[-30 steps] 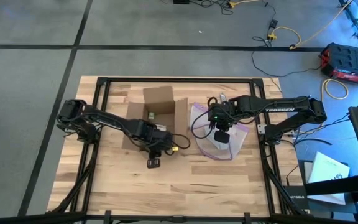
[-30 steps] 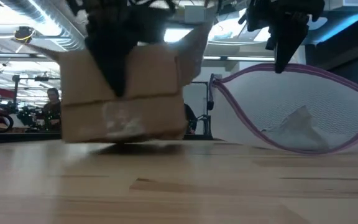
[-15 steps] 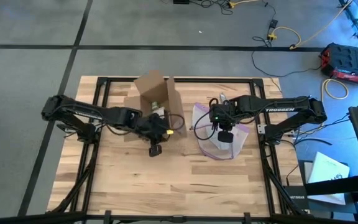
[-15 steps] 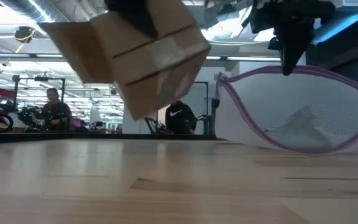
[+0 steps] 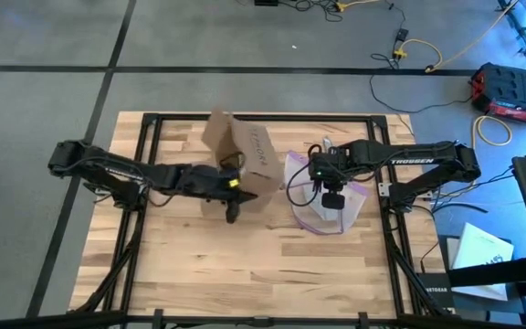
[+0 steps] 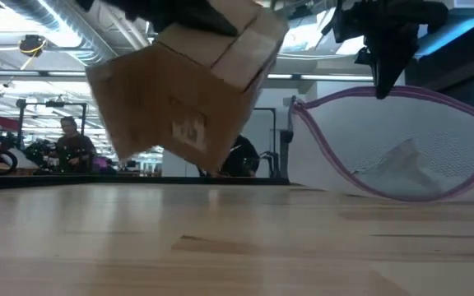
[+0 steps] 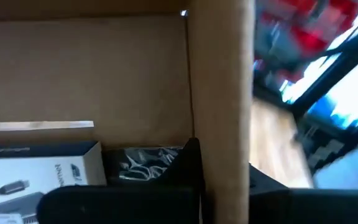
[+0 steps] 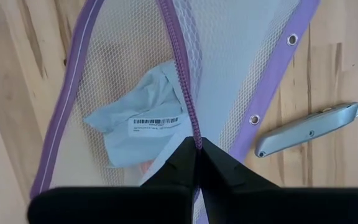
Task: Unpack boxes
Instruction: Put the white box into the zip bag
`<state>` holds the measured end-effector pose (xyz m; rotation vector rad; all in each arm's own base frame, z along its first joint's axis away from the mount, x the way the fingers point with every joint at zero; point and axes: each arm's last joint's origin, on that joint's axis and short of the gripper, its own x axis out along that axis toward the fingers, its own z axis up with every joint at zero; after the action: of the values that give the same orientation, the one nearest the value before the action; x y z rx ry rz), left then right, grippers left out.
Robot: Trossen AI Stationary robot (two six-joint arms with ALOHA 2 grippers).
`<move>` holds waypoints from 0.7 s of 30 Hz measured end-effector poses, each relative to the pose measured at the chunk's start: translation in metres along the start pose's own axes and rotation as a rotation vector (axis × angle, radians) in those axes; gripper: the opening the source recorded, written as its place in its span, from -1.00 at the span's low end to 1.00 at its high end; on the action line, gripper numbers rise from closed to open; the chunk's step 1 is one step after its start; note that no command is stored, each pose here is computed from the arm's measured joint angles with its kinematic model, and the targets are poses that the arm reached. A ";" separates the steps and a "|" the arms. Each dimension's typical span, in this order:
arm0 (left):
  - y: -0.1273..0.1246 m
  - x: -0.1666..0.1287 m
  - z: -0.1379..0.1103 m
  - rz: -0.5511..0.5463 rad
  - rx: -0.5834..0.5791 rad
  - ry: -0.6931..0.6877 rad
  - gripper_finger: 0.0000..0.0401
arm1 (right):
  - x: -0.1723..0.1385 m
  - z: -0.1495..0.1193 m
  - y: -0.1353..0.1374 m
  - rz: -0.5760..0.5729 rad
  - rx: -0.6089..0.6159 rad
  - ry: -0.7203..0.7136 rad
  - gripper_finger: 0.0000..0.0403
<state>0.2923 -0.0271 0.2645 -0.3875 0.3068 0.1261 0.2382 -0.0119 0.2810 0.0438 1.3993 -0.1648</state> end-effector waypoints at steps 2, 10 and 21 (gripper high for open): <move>0.002 -0.004 -0.002 -0.054 -0.026 -0.117 -1.00 | 0.000 -0.001 0.000 -0.001 -0.012 0.007 -1.00; 0.010 -0.020 -0.005 -0.180 -0.034 -0.456 -1.00 | 0.000 -0.001 0.000 -0.001 -0.018 0.016 -1.00; 0.036 -0.039 -0.051 -0.185 -0.128 -0.562 -1.00 | 0.000 -0.003 0.000 -0.001 -0.019 0.035 -1.00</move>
<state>0.2357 -0.0165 0.2197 -0.4876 -0.2923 0.0689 0.2349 -0.0117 0.2805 0.0299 1.4360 -0.1521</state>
